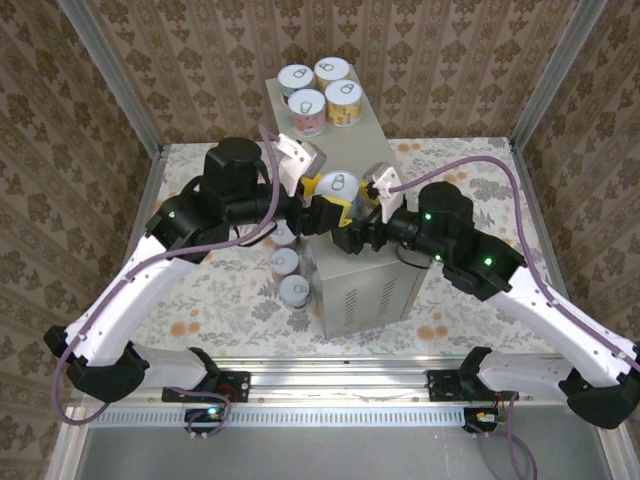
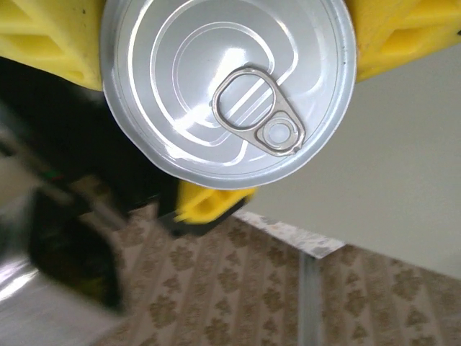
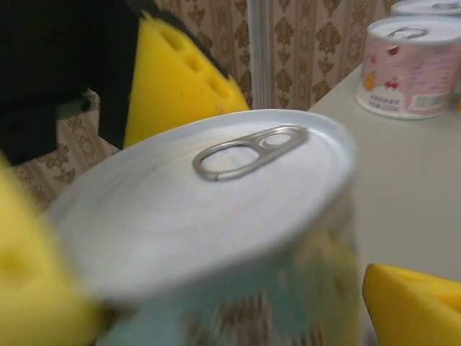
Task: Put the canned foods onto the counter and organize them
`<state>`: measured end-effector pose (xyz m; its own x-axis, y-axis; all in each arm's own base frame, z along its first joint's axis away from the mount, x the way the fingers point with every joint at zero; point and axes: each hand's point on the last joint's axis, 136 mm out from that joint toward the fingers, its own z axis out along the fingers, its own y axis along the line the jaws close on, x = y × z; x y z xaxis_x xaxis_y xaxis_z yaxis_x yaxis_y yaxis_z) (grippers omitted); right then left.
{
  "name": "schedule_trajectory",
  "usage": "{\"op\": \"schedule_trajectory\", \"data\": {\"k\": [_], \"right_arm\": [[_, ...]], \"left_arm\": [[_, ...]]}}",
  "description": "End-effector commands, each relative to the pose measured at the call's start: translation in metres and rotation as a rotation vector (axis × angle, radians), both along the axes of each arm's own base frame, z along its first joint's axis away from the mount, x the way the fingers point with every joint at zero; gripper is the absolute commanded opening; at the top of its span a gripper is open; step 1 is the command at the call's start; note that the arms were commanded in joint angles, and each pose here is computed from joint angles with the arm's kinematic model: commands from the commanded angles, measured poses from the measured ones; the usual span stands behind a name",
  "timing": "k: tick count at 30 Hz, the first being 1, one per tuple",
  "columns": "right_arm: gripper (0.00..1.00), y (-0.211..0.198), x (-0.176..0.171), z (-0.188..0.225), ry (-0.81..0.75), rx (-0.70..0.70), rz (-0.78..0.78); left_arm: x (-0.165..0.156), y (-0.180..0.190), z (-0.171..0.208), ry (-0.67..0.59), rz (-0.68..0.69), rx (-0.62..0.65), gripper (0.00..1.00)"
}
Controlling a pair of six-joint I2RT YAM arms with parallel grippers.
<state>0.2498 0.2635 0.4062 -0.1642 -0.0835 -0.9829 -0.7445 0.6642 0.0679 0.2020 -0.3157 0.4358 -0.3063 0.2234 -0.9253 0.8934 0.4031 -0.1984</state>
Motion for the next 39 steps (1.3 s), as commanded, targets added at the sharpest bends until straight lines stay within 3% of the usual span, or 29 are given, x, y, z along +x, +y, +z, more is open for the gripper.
{"op": "schedule_trajectory", "data": {"k": [1,10,18,24,31,39], "right_arm": [[0.97,-0.028,-0.008,0.027,-0.064,0.038,-0.057],[1.0,-0.069,-0.018,0.03,-0.087,-0.024,-0.142],[1.0,-0.067,-0.016,0.028,-0.09,-0.047,-0.123],[0.98,-0.05,-0.005,0.031,-0.093,-0.058,-0.081],[0.97,-0.029,0.018,0.027,-0.079,-0.065,-0.075],[0.96,-0.01,0.042,0.017,-0.054,-0.069,-0.084]], "left_arm": [[0.011,0.011,0.023,-0.102,0.067,-0.003,0.53],[0.032,0.014,0.02,-0.142,0.146,0.082,0.53],[0.044,0.009,0.015,-0.14,0.163,0.119,0.58],[0.044,0.013,0.02,-0.13,0.157,0.101,0.71],[0.036,0.038,0.032,-0.13,0.18,0.046,0.98],[0.029,0.088,0.024,-0.108,0.275,0.018,1.0]]}}
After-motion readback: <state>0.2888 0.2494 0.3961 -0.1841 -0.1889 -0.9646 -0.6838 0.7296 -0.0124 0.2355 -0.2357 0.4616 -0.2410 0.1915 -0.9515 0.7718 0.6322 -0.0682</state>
